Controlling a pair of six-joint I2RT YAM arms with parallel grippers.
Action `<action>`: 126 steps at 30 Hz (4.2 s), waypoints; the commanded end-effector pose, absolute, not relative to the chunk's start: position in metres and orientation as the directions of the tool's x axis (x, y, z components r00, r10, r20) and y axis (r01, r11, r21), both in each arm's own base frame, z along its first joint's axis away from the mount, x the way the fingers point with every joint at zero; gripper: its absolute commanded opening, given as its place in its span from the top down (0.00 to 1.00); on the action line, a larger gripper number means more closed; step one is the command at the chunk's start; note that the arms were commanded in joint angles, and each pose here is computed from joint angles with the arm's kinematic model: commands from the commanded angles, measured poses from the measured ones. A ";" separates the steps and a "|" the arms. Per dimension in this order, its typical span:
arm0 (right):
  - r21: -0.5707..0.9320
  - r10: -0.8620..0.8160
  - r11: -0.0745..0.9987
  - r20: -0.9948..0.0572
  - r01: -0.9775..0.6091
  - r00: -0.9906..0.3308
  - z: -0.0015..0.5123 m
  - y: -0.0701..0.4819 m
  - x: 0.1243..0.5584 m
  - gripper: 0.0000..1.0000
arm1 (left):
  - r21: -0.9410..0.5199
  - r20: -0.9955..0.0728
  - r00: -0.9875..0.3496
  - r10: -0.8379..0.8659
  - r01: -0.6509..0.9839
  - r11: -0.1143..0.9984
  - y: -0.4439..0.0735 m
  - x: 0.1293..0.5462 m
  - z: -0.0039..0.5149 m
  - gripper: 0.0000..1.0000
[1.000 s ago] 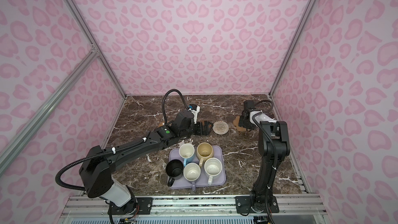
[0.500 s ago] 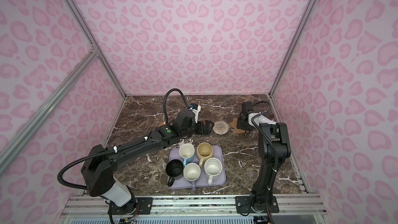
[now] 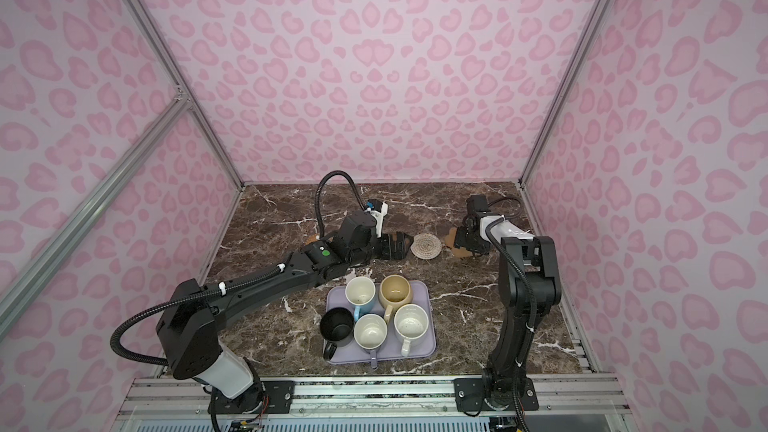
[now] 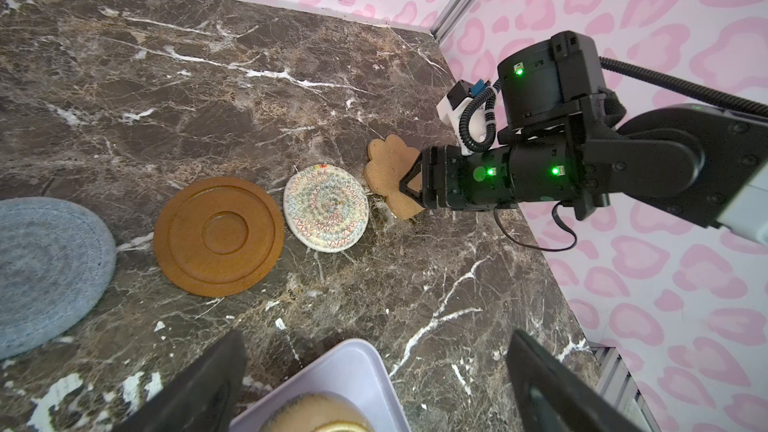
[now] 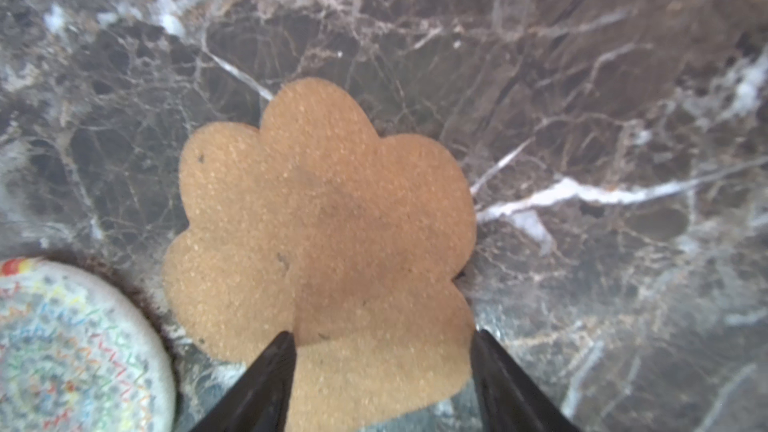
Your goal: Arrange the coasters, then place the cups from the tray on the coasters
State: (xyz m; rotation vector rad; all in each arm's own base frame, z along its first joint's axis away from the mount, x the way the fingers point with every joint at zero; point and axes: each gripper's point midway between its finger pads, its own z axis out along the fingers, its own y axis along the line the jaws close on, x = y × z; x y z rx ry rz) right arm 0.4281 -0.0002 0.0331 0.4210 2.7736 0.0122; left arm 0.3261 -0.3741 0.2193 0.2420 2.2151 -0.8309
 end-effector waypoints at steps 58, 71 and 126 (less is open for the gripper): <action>0.234 -0.181 0.879 -0.643 -0.416 -0.744 0.178 0.198 0.297 0.00 | -0.083 -0.435 -0.857 0.276 0.344 0.935 -0.268 0.200 0.135 0.44; 0.228 -0.131 0.898 -0.677 -0.376 -0.724 0.181 0.193 0.304 0.00 | -0.057 -0.420 -0.875 0.240 0.290 0.955 -0.255 0.190 0.131 0.53; 0.262 -0.148 0.853 -0.707 -0.451 -0.692 0.191 0.213 0.299 0.01 | -0.038 -0.372 -0.900 0.228 0.260 0.965 -0.271 0.203 0.098 0.97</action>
